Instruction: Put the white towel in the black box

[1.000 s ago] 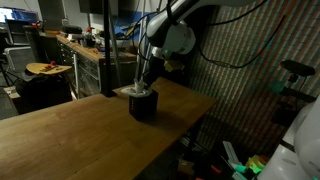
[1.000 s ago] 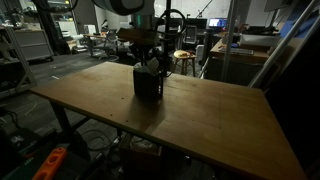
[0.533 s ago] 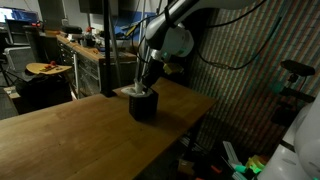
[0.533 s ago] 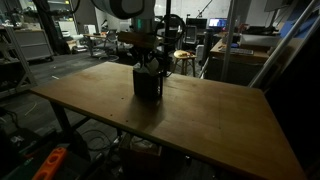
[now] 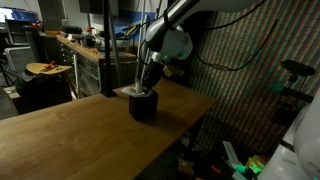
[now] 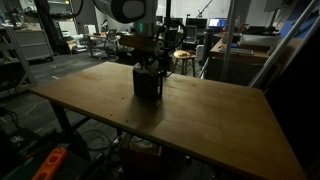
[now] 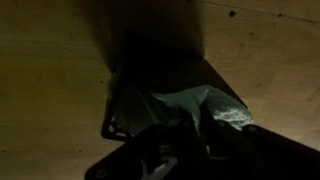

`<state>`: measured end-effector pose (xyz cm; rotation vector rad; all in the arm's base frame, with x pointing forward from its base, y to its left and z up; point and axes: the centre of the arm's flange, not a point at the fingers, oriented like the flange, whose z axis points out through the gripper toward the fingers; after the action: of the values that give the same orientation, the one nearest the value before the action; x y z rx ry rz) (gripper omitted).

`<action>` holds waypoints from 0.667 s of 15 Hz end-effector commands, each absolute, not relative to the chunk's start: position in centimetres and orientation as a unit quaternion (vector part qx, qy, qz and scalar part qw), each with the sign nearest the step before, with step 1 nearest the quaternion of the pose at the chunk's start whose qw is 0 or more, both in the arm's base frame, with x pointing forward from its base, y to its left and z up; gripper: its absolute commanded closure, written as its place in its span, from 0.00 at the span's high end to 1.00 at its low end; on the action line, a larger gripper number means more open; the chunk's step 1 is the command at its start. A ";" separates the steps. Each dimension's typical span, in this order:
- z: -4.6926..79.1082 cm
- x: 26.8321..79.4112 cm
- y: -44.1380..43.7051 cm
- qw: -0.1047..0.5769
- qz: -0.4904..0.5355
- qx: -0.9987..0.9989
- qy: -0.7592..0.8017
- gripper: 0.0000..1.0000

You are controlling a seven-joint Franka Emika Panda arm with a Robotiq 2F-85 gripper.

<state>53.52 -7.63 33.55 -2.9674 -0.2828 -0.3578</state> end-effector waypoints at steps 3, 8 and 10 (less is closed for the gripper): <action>33.8 54.1 -7.4 0.077 -0.131 -0.984 -0.095 0.07; 34.8 55.1 -6.9 0.072 -0.140 -0.982 -0.102 0.07; 35.1 55.6 -6.7 0.070 -0.143 -0.982 -0.105 0.07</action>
<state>54.21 -6.97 34.23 -2.9616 -0.3018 -0.3817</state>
